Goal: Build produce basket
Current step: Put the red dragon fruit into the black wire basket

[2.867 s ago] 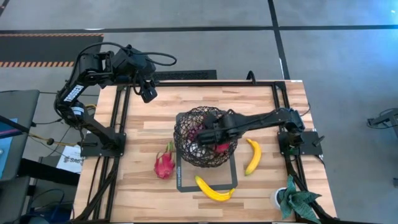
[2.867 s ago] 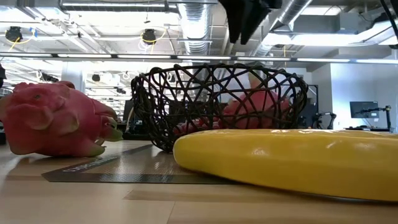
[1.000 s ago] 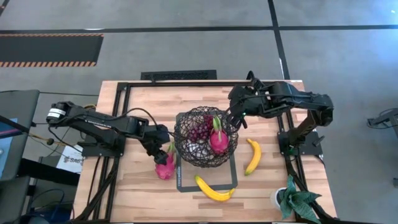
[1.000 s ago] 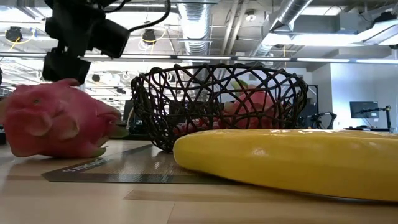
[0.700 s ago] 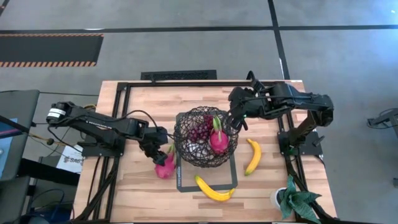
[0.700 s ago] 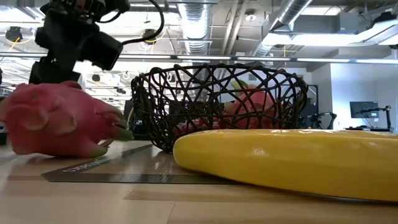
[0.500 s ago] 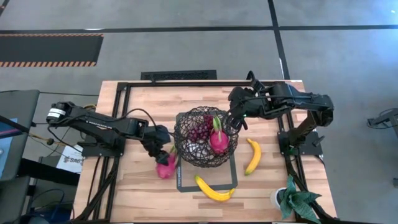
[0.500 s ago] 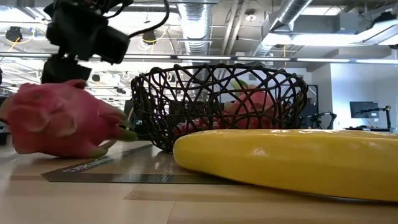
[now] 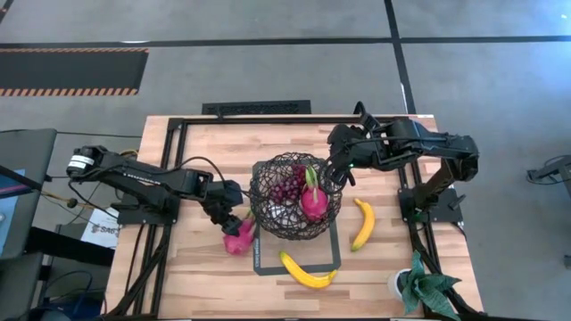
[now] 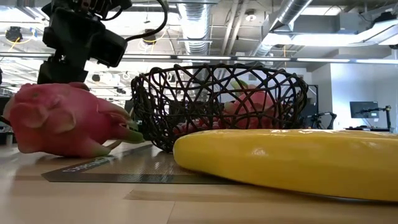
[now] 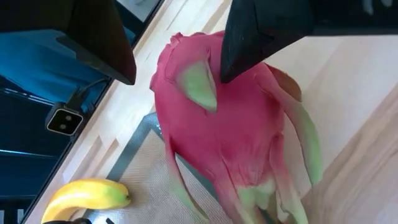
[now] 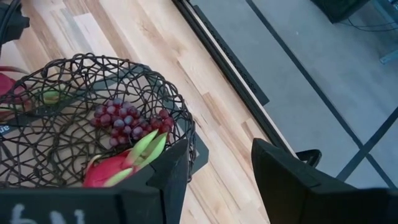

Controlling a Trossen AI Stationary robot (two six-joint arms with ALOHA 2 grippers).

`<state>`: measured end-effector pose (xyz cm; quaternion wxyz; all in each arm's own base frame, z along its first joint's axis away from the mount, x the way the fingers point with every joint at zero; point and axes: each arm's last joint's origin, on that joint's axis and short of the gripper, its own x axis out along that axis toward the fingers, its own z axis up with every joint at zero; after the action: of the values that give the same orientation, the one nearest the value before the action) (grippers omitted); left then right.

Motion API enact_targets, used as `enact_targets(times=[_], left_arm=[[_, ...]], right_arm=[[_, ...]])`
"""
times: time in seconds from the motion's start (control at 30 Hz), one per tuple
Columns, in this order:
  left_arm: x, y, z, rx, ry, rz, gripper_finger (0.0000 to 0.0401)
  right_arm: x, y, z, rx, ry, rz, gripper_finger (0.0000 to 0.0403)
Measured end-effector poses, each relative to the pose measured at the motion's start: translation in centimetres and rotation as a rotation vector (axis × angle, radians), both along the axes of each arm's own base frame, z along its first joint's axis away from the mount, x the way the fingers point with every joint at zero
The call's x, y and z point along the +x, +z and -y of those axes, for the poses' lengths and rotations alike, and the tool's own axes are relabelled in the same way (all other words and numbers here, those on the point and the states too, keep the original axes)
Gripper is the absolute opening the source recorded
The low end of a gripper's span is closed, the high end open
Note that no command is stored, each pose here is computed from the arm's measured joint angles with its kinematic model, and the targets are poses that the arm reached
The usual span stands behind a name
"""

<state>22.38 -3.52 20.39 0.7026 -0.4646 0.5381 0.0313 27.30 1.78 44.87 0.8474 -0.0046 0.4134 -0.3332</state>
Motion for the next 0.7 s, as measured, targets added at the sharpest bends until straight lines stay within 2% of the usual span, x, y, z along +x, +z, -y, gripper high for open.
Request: enact_targets(times=[0.13,0.33,0.53,0.7], left_arm=[[-0.1,0.0,0.4,0.019,-0.024,0.005,0.0159],[-0.1,-0.1,0.8,0.083,-0.018,0.016,0.0021],[0.2,0.1,1.2,0.150,0.009,0.065,0.0005],[0.2,0.9,1.7,0.152,0.039,0.102,0.0001]], right_arm=[[0.0,0.0,0.0,0.000,0.000,0.000,0.0188],[0.0,0.0,0.0,-0.001,0.001,-0.001,0.0180],[0.0,0.0,0.0,-0.002,0.001,-0.001,0.0174],[0.0,0.0,0.0,-0.002,0.001,-0.001,0.0163]])
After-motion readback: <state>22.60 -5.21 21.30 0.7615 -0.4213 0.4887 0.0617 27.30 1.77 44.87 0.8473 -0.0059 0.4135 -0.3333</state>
